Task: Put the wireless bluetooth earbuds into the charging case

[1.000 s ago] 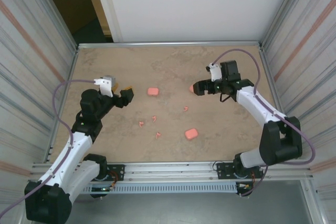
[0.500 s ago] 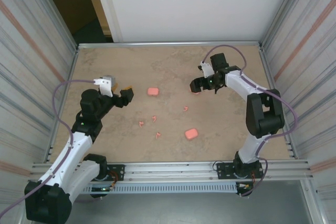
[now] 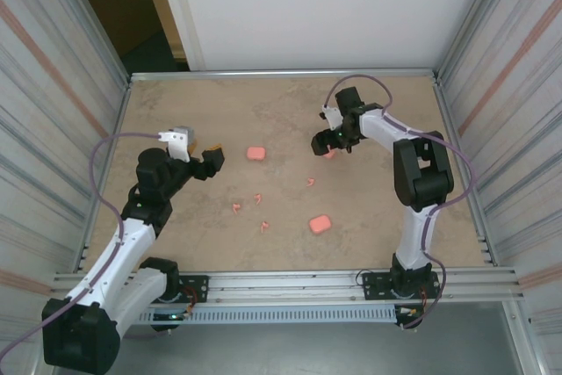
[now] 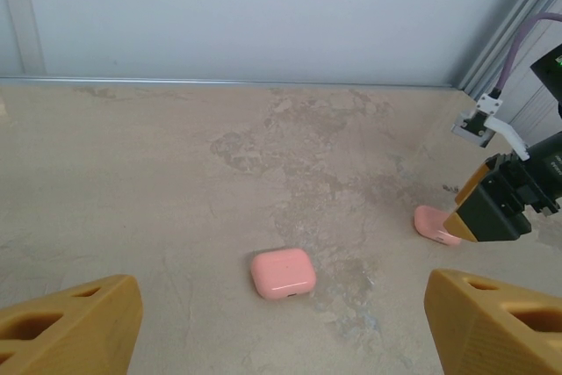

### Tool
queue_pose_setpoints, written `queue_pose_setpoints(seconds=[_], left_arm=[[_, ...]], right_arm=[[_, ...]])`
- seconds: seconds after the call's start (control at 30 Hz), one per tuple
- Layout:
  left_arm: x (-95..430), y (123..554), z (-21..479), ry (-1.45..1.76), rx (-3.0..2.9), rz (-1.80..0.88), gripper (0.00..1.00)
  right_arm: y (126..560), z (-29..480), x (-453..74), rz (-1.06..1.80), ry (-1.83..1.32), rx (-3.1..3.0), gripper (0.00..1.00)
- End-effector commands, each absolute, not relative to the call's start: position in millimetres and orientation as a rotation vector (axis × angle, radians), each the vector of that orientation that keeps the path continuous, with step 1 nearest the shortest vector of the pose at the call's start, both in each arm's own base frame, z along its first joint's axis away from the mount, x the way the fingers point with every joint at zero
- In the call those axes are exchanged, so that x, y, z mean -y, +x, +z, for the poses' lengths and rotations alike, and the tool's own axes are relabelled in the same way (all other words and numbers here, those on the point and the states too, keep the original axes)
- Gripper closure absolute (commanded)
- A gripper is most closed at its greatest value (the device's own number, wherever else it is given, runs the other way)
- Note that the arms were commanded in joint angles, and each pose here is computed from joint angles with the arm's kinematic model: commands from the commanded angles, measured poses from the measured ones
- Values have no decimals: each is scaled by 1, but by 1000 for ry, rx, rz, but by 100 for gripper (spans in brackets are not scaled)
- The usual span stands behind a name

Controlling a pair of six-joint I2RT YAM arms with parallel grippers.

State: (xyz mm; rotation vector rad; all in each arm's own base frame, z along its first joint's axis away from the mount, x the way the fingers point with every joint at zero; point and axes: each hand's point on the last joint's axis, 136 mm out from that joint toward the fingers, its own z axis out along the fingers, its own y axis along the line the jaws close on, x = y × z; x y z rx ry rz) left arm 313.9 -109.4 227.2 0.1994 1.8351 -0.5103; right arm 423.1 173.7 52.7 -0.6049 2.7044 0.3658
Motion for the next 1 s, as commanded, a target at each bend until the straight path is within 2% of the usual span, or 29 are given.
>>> queue_pose_setpoints(seconds=[0.0,0.6,0.97], left_arm=[[106,317,232,189,-1809,-492,16],[105,317,228,188,-1821,-486,16],[106,317,228,190,-1818,-493,16]], right_arm=[[423,45,-175,325,-662,-2731,15],[414,30,-186,234,-801,-2761,16],[405,25,-177,110,-854,-2783,23]])
